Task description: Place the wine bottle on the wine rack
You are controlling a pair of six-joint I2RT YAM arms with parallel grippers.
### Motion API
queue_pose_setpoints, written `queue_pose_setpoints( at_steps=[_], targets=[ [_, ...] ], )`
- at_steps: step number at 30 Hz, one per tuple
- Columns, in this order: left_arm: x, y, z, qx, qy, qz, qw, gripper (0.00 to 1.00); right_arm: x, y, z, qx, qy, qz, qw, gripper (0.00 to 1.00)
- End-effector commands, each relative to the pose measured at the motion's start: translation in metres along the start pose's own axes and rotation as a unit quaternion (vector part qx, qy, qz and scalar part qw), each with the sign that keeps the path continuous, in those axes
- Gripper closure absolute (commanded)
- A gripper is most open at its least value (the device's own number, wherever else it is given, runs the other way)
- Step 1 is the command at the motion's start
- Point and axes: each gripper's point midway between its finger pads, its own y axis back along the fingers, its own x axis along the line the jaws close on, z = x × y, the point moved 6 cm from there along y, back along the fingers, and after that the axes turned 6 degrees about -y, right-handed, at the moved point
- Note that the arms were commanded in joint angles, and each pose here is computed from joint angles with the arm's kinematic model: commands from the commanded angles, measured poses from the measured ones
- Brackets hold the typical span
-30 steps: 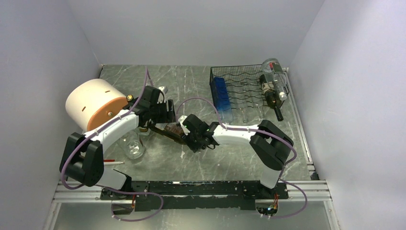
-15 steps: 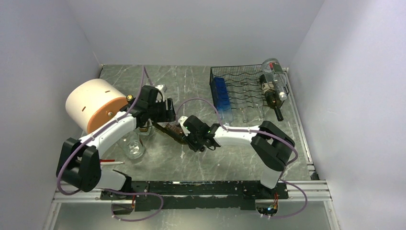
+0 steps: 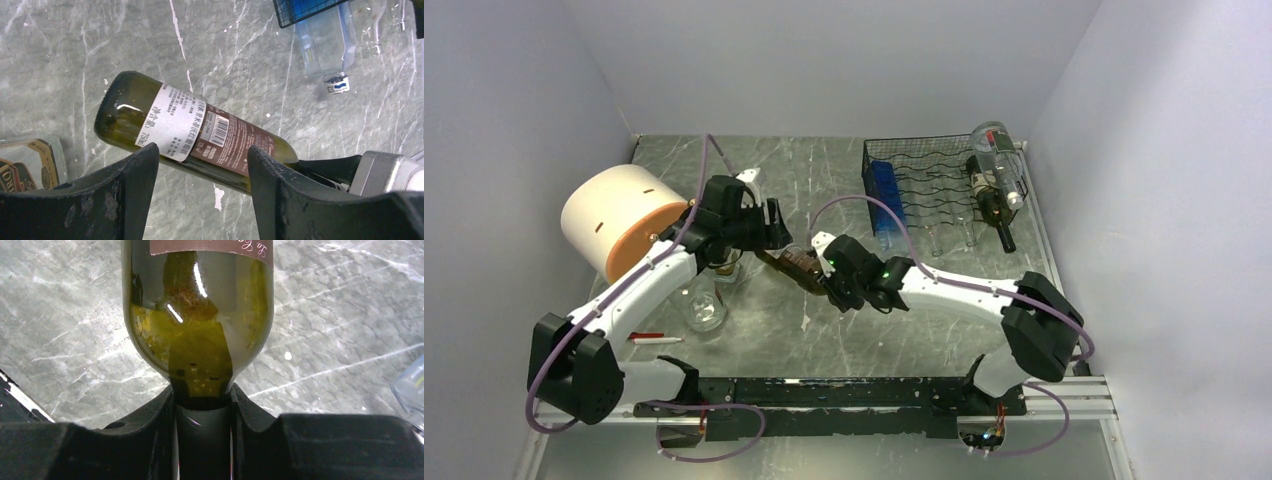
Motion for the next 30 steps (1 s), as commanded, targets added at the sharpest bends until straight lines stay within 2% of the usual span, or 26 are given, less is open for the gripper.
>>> queue_pose_setpoints(
  at_steps=[1,6,13,23,30],
  targets=[
    [-0.008,0.021,0.024,-0.050,-0.004,-0.004,0.999,0.31,-0.004,0.021,0.025,-0.071,-0.015,-0.014,0.997,1.00],
    [-0.013,0.037,0.036,-0.086,-0.007,-0.009,0.996,0.31,-0.007,0.033,0.034,-0.104,-0.023,-0.026,0.994,1.00],
    [-0.026,0.064,0.052,-0.134,-0.019,-0.037,0.990,0.31,-0.019,0.060,0.055,-0.184,-0.054,-0.074,0.979,1.00],
    [-0.043,0.117,0.077,-0.243,-0.069,-0.076,0.965,0.26,-0.050,0.118,0.084,-0.314,-0.126,-0.155,0.928,1.00],
    [-0.045,0.131,0.074,-0.271,-0.100,-0.089,0.953,0.25,-0.095,0.146,0.086,-0.344,-0.178,-0.221,0.895,1.00]
  ],
)
